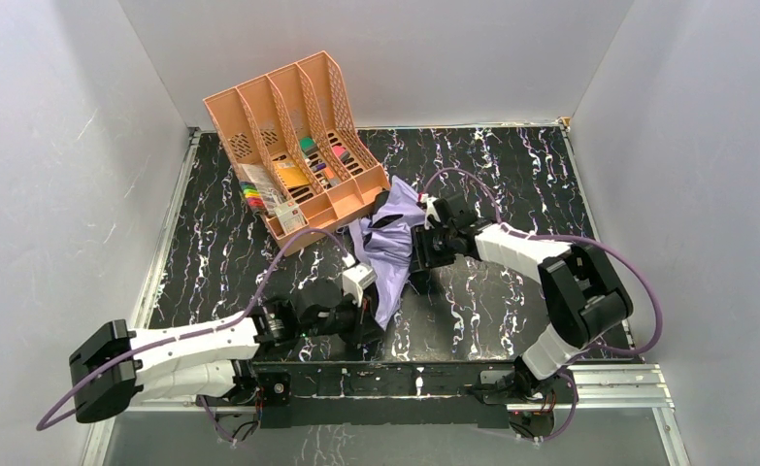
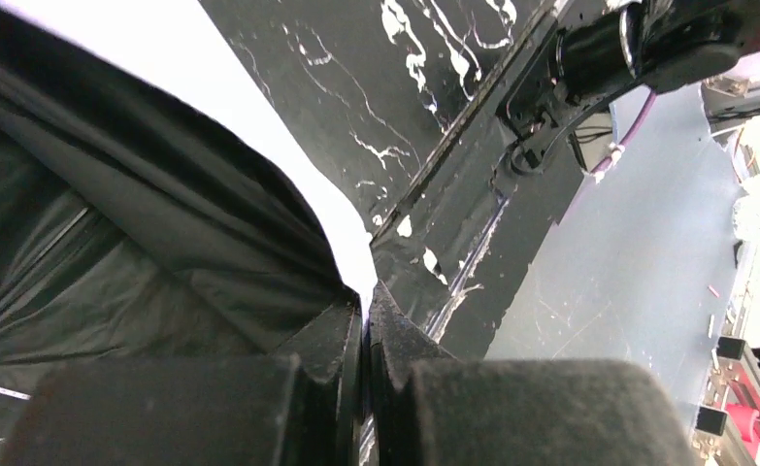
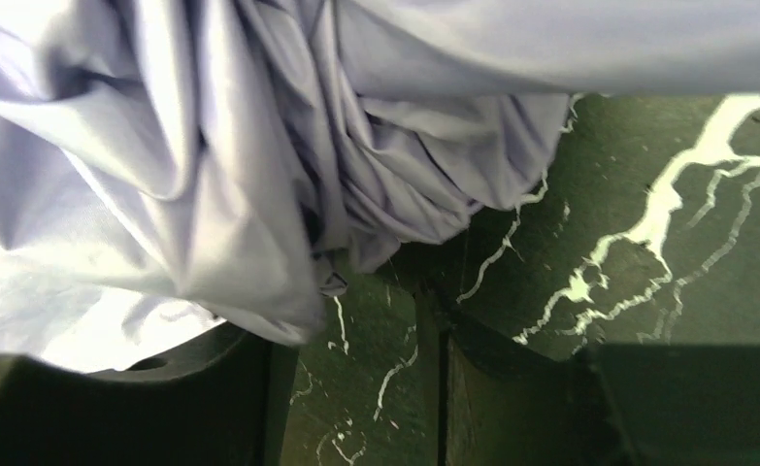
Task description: Put away the umbrella
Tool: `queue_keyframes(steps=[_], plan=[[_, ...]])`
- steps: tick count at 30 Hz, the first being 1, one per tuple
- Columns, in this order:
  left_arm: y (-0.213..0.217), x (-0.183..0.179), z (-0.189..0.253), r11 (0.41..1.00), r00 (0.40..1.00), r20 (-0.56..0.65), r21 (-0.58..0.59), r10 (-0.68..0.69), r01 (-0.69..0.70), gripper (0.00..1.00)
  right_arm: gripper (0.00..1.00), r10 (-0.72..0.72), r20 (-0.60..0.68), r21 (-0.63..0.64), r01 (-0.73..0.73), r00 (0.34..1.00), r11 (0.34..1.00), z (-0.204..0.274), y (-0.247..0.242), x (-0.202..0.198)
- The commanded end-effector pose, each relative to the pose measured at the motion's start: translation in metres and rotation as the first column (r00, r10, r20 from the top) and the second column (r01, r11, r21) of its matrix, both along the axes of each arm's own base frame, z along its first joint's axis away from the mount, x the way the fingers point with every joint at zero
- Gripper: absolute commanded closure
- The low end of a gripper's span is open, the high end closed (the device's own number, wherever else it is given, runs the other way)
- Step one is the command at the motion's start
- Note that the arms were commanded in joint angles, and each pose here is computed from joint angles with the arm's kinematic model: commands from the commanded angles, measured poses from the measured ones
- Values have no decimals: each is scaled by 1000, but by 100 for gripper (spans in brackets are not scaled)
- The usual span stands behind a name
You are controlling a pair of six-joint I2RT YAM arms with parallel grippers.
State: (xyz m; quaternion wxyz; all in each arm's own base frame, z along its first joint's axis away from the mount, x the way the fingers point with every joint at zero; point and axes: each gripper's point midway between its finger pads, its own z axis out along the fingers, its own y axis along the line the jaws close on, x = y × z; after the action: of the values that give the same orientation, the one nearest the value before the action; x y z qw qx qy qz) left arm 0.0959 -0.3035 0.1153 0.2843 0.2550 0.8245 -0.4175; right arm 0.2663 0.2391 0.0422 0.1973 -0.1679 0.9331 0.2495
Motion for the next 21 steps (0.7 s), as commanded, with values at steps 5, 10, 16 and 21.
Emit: queue_keyframes(steps=[5, 10, 16, 21], plan=[[-61, -23, 23, 977, 992, 0, -172, -127, 125, 100, 44, -62, 275, 1, 64, 959, 998, 74, -22, 36], [-95, -23, 28, 966, 981, 41, -172, -189, 193, 100, 44, -135, 276, -40, 152, 952, 988, 83, -48, 39], [-78, -31, 14, 979, 986, 35, -122, -160, 163, 55, 43, -119, 278, 25, 116, 953, 993, 102, -55, 34], [-37, -18, 7, 999, 998, 62, -45, -24, 26, 41, 42, -12, 263, 131, -24, 965, 991, 118, -35, 10]])
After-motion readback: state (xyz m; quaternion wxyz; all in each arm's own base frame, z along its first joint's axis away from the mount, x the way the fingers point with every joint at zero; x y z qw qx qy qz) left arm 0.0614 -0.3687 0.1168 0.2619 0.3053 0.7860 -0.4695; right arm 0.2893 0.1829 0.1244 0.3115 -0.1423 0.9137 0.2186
